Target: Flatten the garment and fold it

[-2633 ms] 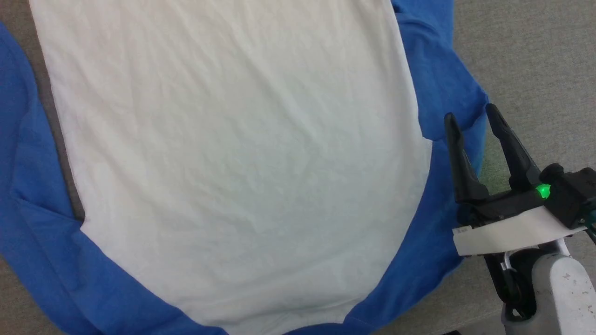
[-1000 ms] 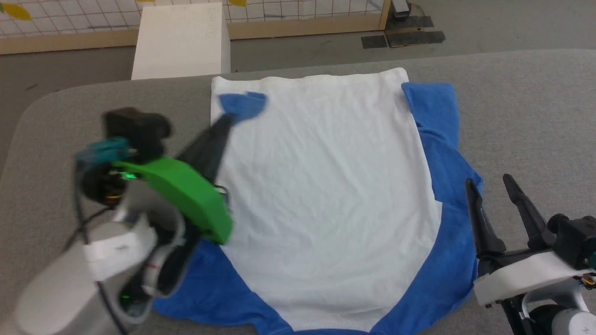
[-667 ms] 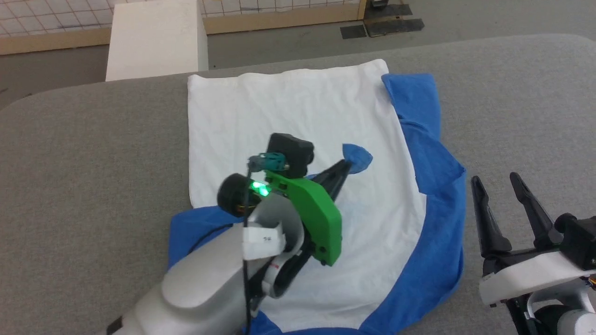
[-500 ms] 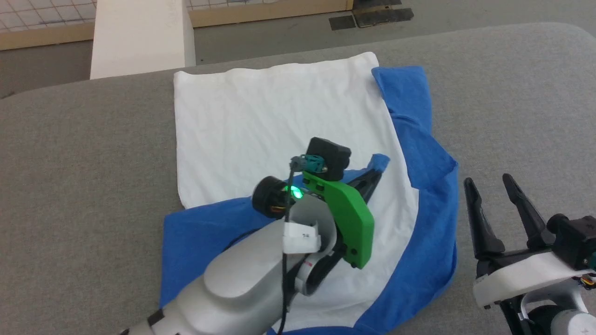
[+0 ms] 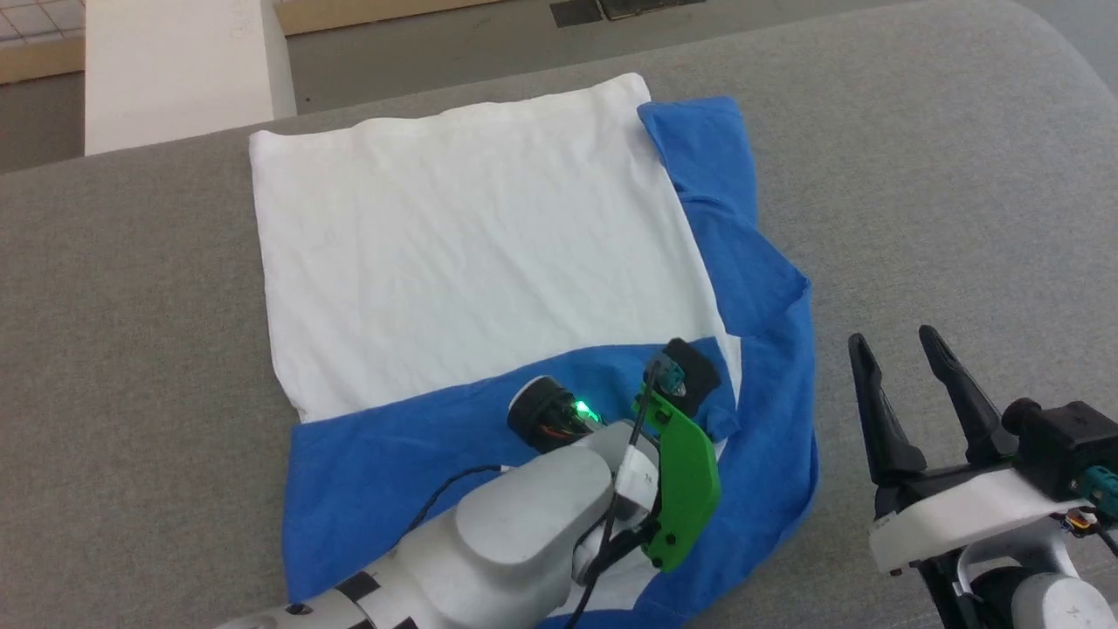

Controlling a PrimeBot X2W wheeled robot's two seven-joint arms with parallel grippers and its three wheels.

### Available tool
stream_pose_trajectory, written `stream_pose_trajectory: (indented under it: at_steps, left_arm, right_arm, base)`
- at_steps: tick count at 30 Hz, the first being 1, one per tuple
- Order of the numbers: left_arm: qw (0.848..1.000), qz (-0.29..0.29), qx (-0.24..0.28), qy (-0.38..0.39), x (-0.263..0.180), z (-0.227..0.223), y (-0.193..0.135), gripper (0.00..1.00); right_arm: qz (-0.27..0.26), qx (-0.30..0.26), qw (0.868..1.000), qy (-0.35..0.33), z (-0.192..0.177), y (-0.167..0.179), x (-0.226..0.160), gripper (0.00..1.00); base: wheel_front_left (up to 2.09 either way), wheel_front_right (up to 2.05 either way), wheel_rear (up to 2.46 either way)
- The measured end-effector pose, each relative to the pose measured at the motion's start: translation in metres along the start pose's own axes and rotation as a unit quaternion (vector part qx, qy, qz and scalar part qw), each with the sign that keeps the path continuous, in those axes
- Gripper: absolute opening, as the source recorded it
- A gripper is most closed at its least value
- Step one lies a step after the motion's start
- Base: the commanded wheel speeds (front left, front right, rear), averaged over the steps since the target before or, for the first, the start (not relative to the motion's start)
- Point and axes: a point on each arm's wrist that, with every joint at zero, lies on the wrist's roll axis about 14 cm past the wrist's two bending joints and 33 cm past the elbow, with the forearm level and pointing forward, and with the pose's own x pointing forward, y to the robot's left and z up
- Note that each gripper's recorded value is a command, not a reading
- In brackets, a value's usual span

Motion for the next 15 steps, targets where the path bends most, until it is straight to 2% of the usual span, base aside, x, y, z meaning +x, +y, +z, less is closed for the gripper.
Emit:
stream_pose_trajectory:
  at_steps: [4, 5, 7, 10, 13, 15]
  left_arm:
    - [0.999, -0.021, 0.016, 0.035, 0.002, -0.023, -0.009, 0.0]
    - [0.999, -0.025, 0.015, 0.038, 0.002, -0.025, -0.011, 0.09]
    - [0.999, -0.027, 0.014, 0.032, 0.002, -0.025, -0.014, 1.0]
    - [1.0, -0.03, -0.002, 0.006, 0.0, -0.014, -0.016, 1.0]
    - [0.997, -0.016, -0.032, -0.064, -0.005, 0.016, -0.008, 1.0]
    - [0.989, 0.003, -0.049, -0.14, -0.014, 0.048, 0.004, 1.0]
  right_arm:
    - [-0.001, 0.001, 1.0, 0.004, -0.003, 0.0, -0.001, 1.0]
    - [0.001, 0.002, 1.0, 0.003, -0.003, 0.001, -0.001, 1.0]
    - [0.004, 0.003, 1.0, 0.003, -0.003, 0.003, 0.0, 1.0]
    - [0.008, 0.004, 1.0, 0.0, -0.002, 0.006, 0.003, 1.0]
    - [0.013, 0.005, 1.0, 0.002, -0.004, 0.009, 0.005, 1.0]
    - [0.017, 0.005, 1.0, 0.001, -0.004, 0.01, 0.007, 1.0]
  base:
    - [0.0, 0.0, 0.0]
    - [0.0, 0.0, 0.0]
    - [0.0, 0.0, 0.0]
    - [0.0, 0.0, 0.0]
    - [0.0, 0.0, 0.0]
    - [0.0, 0.0, 0.0]
